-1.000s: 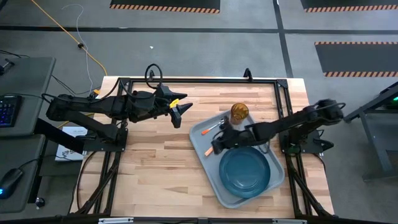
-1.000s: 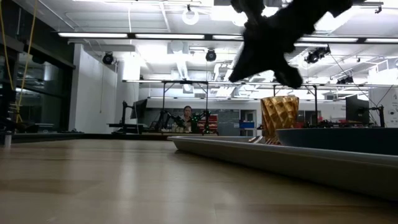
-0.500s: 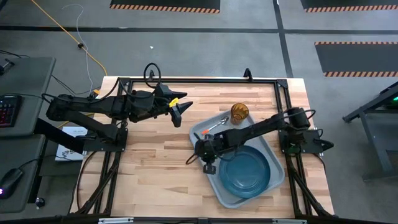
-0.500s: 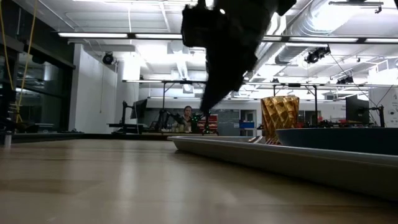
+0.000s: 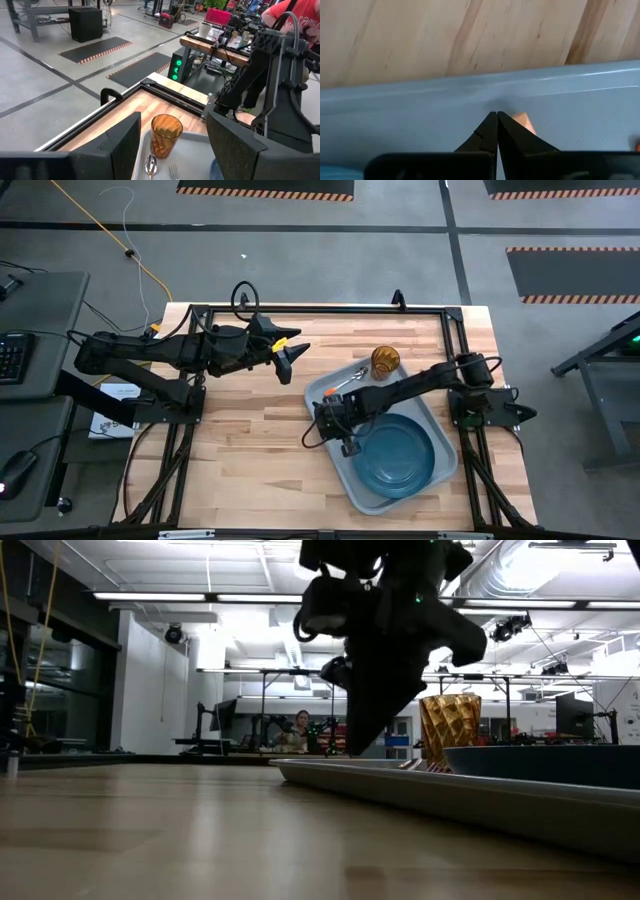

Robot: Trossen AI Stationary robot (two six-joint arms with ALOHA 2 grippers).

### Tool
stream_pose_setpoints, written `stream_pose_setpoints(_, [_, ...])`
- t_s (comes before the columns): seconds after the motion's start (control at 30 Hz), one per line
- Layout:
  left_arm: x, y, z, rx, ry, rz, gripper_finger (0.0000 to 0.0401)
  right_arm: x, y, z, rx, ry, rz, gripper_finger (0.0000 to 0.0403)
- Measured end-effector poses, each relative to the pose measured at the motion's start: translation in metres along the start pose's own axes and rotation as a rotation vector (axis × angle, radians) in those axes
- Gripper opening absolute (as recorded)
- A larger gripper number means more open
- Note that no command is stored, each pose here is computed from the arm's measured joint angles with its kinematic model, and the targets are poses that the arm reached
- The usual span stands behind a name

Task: Pick and place plate/cup/fork/spoon on tray
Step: Put the light orange fork on the gray serving tray to the right of the orange spoon

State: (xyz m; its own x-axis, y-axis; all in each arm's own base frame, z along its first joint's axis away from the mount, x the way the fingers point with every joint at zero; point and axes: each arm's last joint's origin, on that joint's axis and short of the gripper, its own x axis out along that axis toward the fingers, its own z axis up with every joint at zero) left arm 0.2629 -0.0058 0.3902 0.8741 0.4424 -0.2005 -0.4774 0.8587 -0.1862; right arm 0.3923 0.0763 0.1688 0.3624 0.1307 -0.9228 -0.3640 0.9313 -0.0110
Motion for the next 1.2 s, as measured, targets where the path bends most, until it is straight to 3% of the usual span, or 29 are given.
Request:
stream_pose_setpoints(0.27, [0.0, 0.0, 0.0, -0.003, -0.005, -0.001, 0.0213, 0.016, 0.0, -0.006, -0.039, 0.055, 0.023, 0.0])
stream_pose_setpoints(0.43, [0.0, 0.0, 0.0, -0.002, -0.004, -0.001, 0.0213, 0.016, -0.003, -0.005, -0.036, 0.058, -0.03, 0.0])
stream_pose_setpoints(1.2, [0.0, 0.0, 0.0, -0.001, -0.003, 0.0, 0.0213, 0.014, -0.058, -0.021, 0.057, 0.121, -0.192, 0.0])
